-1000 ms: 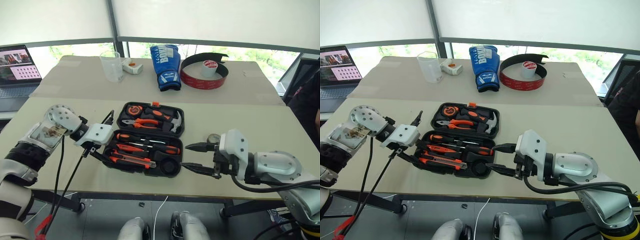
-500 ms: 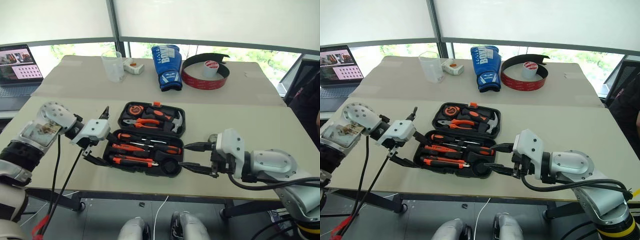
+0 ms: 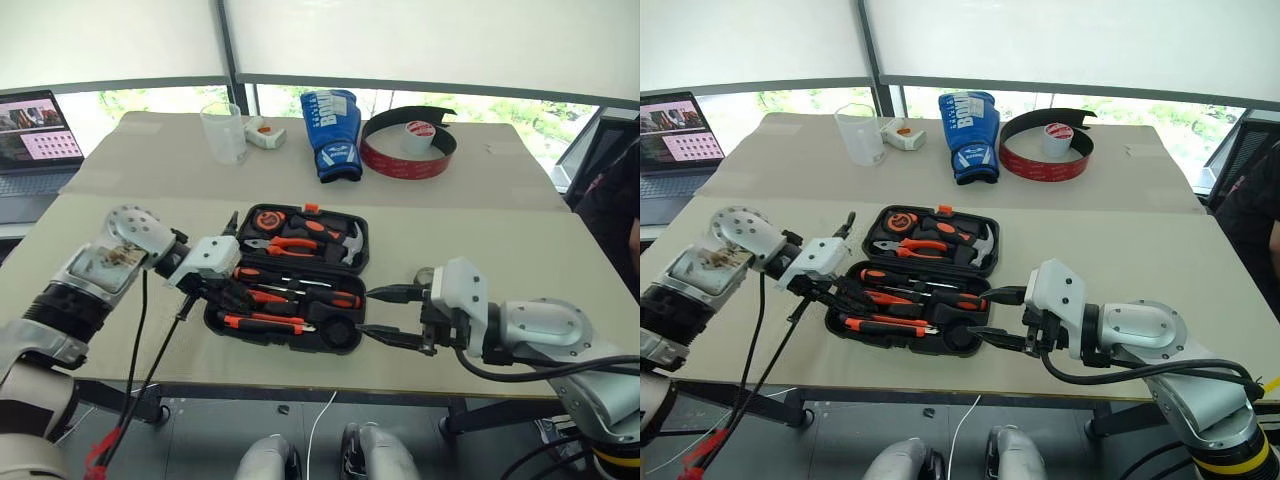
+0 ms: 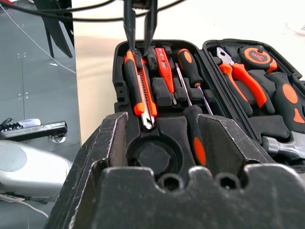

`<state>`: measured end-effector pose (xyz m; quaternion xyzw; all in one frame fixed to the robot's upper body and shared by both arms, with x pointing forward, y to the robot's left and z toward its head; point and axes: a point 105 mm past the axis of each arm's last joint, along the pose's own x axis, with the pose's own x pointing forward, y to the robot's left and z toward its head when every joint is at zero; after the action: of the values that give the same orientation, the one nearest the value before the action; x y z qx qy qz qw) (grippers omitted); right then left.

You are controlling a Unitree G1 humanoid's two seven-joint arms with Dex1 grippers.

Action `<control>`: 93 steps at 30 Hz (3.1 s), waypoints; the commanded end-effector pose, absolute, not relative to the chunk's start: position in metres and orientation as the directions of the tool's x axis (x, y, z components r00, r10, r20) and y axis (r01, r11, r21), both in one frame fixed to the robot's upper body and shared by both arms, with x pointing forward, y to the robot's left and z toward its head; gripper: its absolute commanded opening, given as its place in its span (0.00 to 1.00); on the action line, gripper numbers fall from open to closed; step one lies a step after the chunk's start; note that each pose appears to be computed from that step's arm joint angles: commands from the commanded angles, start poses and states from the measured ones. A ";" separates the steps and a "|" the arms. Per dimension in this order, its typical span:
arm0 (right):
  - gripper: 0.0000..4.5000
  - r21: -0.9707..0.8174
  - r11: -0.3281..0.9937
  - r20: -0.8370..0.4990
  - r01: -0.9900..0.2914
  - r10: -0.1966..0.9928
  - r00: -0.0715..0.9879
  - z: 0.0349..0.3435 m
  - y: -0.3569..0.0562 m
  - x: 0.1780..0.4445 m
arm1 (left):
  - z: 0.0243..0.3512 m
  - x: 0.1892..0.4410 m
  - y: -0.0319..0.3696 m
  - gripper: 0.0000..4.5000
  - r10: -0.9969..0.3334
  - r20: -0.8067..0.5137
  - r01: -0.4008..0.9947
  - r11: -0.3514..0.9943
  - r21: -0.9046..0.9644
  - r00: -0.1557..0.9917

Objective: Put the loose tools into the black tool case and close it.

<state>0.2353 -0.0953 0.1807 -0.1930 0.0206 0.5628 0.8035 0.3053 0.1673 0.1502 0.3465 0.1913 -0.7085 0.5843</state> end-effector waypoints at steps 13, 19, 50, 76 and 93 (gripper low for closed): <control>0.73 -0.337 0.286 -0.230 -0.897 0.899 0.374 0.190 -0.096 0.231 | 0.126 0.297 0.173 0.01 -0.594 -0.800 0.929 -0.340 0.148 -0.090; 0.73 -0.339 0.288 -0.231 -0.896 0.897 0.376 0.191 -0.096 0.232 | 0.110 0.292 0.173 0.01 -0.571 -0.814 0.918 -0.370 0.140 -0.105; 0.73 -0.347 0.536 -0.493 -0.770 0.594 0.636 0.150 -0.197 0.323 | 0.236 0.279 0.109 1.00 -0.980 -0.195 0.989 0.011 0.146 0.040; 0.02 -0.315 0.418 -0.471 -0.852 0.710 0.523 0.156 -0.173 0.334 | 0.214 0.273 0.111 1.00 -0.955 -0.297 0.985 -0.030 0.168 0.021; 0.02 -0.247 -0.082 -0.513 -0.966 0.856 0.059 0.147 -0.060 0.261 | 0.190 0.264 0.149 1.00 -0.885 -0.462 0.983 -0.036 0.180 0.052</control>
<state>0.2554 -0.0649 0.1456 -0.2604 0.1119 0.6840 0.6722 0.2660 0.1435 0.1826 0.2117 0.1158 -0.6855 0.6869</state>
